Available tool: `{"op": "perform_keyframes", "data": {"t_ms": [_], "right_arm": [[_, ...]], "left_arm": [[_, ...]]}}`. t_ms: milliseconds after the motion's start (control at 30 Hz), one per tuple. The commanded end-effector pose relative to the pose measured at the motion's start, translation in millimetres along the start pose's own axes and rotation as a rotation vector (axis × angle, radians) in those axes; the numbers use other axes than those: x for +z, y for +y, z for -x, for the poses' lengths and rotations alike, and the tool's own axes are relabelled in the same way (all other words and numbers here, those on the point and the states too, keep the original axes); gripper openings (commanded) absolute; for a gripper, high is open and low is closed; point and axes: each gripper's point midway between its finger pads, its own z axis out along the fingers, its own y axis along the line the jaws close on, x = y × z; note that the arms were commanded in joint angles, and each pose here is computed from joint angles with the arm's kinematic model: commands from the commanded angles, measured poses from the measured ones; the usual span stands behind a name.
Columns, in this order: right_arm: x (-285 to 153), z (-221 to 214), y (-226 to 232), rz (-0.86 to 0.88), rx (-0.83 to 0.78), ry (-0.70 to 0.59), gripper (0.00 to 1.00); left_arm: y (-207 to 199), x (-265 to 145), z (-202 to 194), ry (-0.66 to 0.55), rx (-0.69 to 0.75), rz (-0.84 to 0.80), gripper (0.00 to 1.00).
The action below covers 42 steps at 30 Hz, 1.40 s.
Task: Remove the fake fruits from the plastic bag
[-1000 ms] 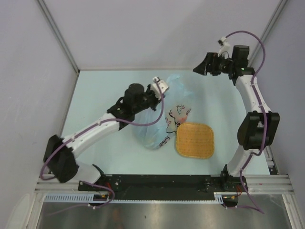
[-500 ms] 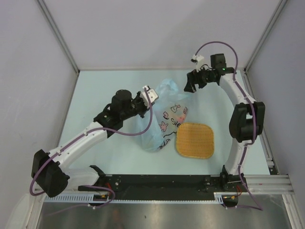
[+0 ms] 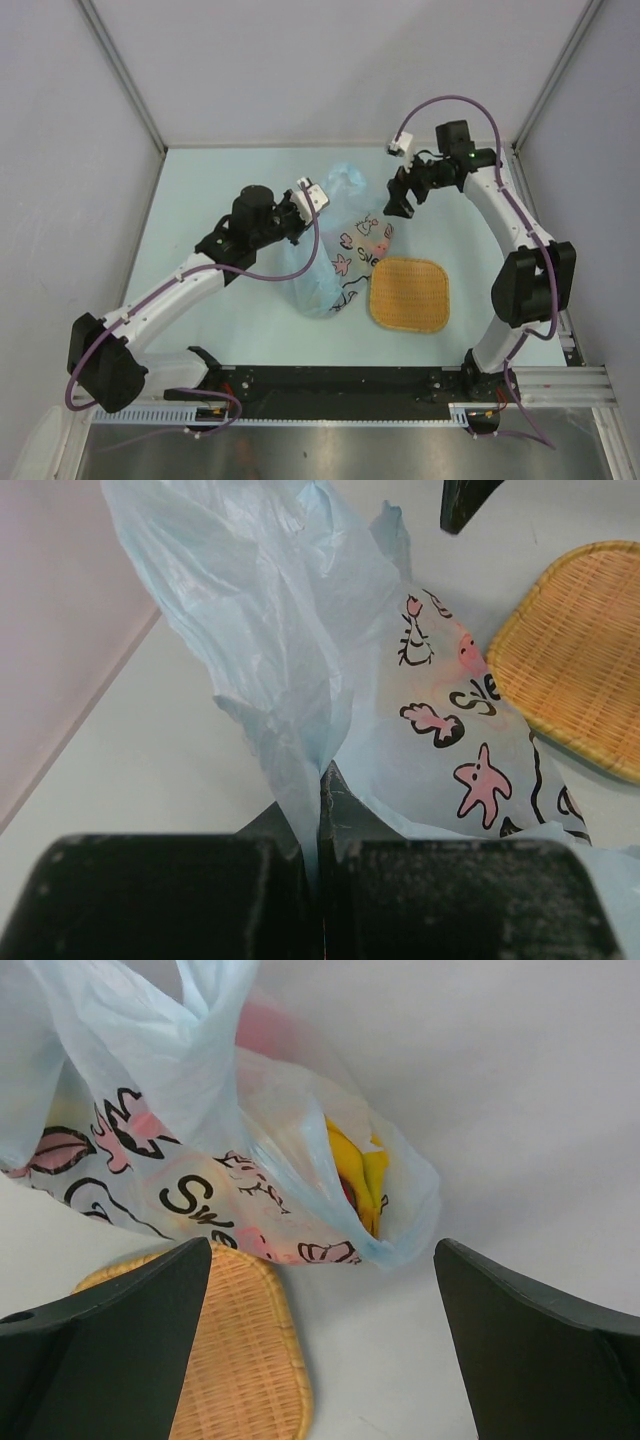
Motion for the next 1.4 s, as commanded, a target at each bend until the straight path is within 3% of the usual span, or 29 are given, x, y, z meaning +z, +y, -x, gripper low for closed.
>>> {"op": "perform_keyframes", "data": {"t_ms": [0, 100, 233, 333, 367, 400, 433, 500, 533, 600, 633, 700, 733, 833, 900, 967, 1033, 1067, 1100, 1167, 1200, 1267, 1333, 1367], "right_arm": [[24.6, -11.5, -10.8, 0.002, -0.035, 0.025, 0.99], [39.9, -6.5, -28.9, -0.050, -0.046, 0.010, 0.92], [45.7, 3.7, -62.2, -0.090, 0.002, -0.024, 0.68], [52.2, -3.7, -79.0, -0.091, 0.020, -0.014, 0.35], [51.7, 3.2, -85.6, -0.096, 0.007, -0.016, 0.11], [54.3, 4.7, -90.0, -0.102, 0.010, -0.009, 0.00], [64.4, 0.8, -97.6, -0.104, 0.060, -0.009, 0.00], [52.5, 45.0, -119.5, -0.167, 0.059, -0.101, 0.00], [47.9, 68.5, -131.6, -0.205, 0.047, -0.159, 0.00], [23.8, 125.9, -150.3, -0.300, 0.069, -0.295, 0.00], [10.3, 154.5, -157.9, -0.350, 0.043, -0.376, 0.00], [-24.1, 202.0, -158.9, -0.429, 0.019, -0.497, 0.00], [-37.8, 220.4, -157.9, -0.459, -0.013, -0.550, 0.00], [-71.8, 244.7, -142.5, -0.504, -0.045, -0.611, 0.00], [-78.9, 234.8, -128.4, -0.505, -0.048, -0.578, 0.00], [-76.5, 217.9, -117.9, -0.501, -0.043, -0.533, 0.00], [-69.6, 173.4, -105.7, -0.511, 0.017, -0.447, 0.00], [-78.3, 165.2, -90.8, -0.513, 0.032, -0.441, 0.00], [-52.7, 116.6, -86.3, -0.479, 0.134, -0.354, 0.00], [-35.7, 71.1, -64.1, -0.435, 0.217, -0.271, 0.00], [-19.8, 37.1, -40.5, -0.388, 0.273, -0.207, 0.00], [-6.7, 15.2, -14.6, -0.328, 0.308, -0.154, 0.00], [3.5, 7.9, 11.3, -0.286, 0.311, -0.132, 0.00], [4.4, 11.1, 16.2, -0.278, 0.307, -0.139, 0.00]], "left_arm": [[6.2, -4.4, 18.6, -0.033, 0.035, -0.005, 0.00], [7.1, -5.1, 17.2, -0.026, 0.042, -0.005, 0.00], [13.5, -7.8, 11.4, -0.012, 0.054, 0.010, 0.00], [28.2, -7.1, 8.7, -0.021, 0.075, 0.043, 0.00], [35.6, -2.2, 11.3, -0.036, 0.093, 0.059, 0.00], [43.3, 1.2, 13.4, -0.046, 0.109, 0.076, 0.00], [66.4, 0.8, 33.1, -0.101, 0.169, 0.130, 0.00], [95.9, 18.9, 37.4, -0.108, 0.206, 0.182, 0.00], [135.0, 14.0, 70.9, -0.171, 0.221, 0.265, 0.00], [169.5, 32.4, 77.9, -0.175, 0.194, 0.291, 0.00], [199.6, 18.7, 118.3, -0.247, 0.201, 0.352, 0.00], [217.9, 26.7, 135.3, -0.280, 0.208, 0.362, 0.00], [228.5, 13.9, 166.6, -0.336, 0.233, 0.392, 0.00], [222.0, 4.5, 192.2, -0.392, 0.250, 0.350, 0.00], [209.5, 0.5, 186.6, -0.387, 0.243, 0.308, 0.00], [175.0, -4.0, 160.3, -0.352, 0.250, 0.198, 0.00], [129.5, -9.7, 111.9, -0.275, 0.291, 0.068, 0.05], [115.2, -14.6, 96.1, -0.251, 0.355, 0.033, 0.19], [85.1, -7.0, 40.7, -0.152, 0.325, -0.056, 0.35], [61.5, -19.9, 16.0, -0.113, 0.359, -0.072, 0.63], [43.5, -19.1, -19.9, -0.056, 0.312, -0.105, 0.66], [29.9, -27.4, -28.3, -0.053, 0.255, -0.101, 0.83], [26.6, -31.9, -34.6, -0.033, 0.166, -0.063, 0.86], [24.7, -32.3, -32.6, -0.034, 0.030, -0.045, 0.91]]}}
